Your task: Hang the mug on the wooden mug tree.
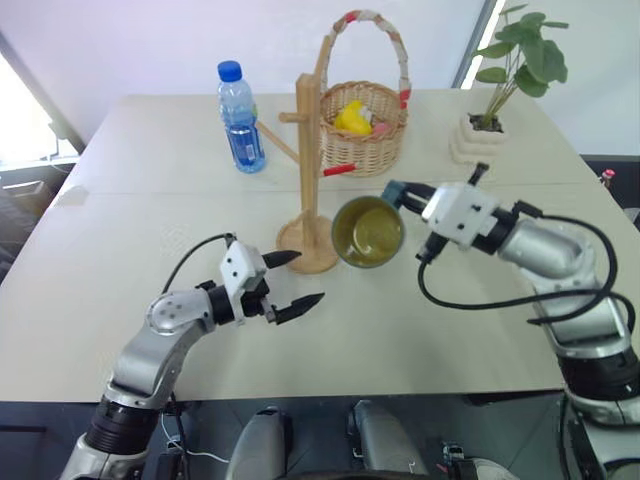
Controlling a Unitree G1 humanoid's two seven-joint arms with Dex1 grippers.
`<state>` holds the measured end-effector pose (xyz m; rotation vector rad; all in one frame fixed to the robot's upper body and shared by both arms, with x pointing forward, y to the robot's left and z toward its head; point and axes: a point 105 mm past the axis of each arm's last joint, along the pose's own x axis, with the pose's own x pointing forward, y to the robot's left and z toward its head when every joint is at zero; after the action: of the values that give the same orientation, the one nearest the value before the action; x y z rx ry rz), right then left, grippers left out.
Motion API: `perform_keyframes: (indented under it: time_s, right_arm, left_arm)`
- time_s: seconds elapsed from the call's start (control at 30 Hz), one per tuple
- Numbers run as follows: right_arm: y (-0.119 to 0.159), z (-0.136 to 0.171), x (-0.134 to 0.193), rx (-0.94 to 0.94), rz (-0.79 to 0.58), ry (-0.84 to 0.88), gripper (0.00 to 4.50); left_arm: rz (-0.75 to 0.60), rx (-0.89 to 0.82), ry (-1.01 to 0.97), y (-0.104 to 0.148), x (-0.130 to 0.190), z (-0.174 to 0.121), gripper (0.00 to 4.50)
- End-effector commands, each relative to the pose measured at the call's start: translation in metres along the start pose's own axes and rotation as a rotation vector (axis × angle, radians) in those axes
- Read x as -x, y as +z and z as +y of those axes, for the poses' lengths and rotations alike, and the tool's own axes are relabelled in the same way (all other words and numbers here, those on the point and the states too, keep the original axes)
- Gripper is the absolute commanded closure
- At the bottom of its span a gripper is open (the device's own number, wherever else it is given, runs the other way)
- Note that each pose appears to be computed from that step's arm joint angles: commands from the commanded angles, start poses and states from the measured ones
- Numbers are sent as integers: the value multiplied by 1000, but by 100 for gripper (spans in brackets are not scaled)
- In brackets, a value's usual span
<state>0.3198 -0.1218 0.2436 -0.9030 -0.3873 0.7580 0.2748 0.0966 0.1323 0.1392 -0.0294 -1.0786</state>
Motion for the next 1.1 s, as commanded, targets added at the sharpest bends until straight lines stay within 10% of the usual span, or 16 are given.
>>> perform_keyframes:
  time_s: [0.03,1.03,1.1]
  right_arm:
    - [12,-9,-11,16,-51,29,446]
    - [8,-22,-70,27,-79,142,446]
    - [9,-22,-70,24,-85,145,381]
  left_arm:
    - [-59,-18,10,19,8,4,0]
    - [-145,-10,79,49,26,19,0]
    - [-146,-11,83,50,26,19,0]
